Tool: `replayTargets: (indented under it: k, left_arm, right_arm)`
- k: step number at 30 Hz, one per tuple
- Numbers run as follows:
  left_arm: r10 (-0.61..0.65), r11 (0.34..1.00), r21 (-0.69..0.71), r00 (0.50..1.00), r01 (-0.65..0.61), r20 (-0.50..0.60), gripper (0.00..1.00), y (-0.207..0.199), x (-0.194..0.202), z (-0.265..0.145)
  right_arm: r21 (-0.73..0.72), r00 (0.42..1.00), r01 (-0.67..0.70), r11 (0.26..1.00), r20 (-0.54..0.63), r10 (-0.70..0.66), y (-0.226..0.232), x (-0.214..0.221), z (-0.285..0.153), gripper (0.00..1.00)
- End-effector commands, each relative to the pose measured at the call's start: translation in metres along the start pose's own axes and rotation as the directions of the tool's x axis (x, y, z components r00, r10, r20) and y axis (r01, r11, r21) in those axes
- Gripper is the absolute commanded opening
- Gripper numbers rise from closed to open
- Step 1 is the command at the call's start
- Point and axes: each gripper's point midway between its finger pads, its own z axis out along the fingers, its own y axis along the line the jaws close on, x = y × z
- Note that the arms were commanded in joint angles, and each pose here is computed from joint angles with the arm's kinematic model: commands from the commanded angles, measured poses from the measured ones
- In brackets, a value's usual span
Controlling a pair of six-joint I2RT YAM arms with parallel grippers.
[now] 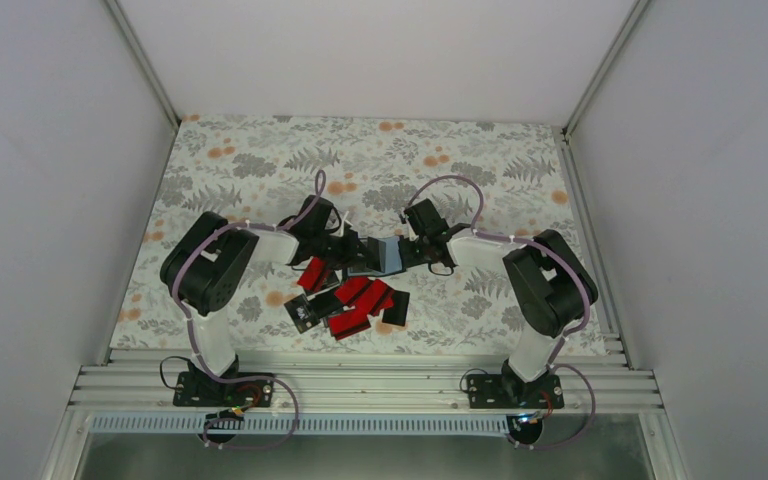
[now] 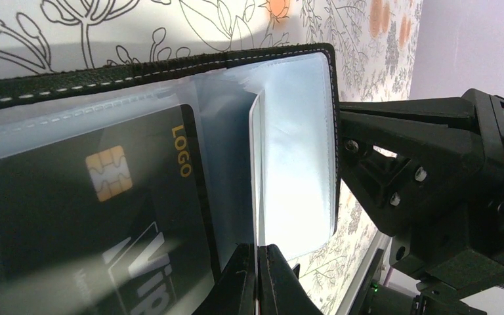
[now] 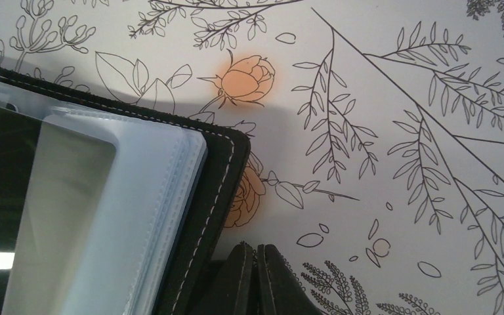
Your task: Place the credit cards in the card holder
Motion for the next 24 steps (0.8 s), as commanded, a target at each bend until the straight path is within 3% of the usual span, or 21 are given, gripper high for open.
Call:
replayTargets:
  k: [1,24]
  left_arm:
    - [0.028,0.999,-0.021,0.999,-0.028,0.022,0.02,0.006,-0.007,0.003]
    - [0.092,0.993,-0.070,0.996,-0.092,0.001,0.02,0.026,0.003,0.005]
  right_arm:
    - [0.021,0.982,-0.005,1.000,-0.191,0.009,-0.006,0.059,0.007,0.04]
    - [0.022,0.969,-0.061,0.998,-0.238,0.065,0.006,0.087,0.008,0.04]
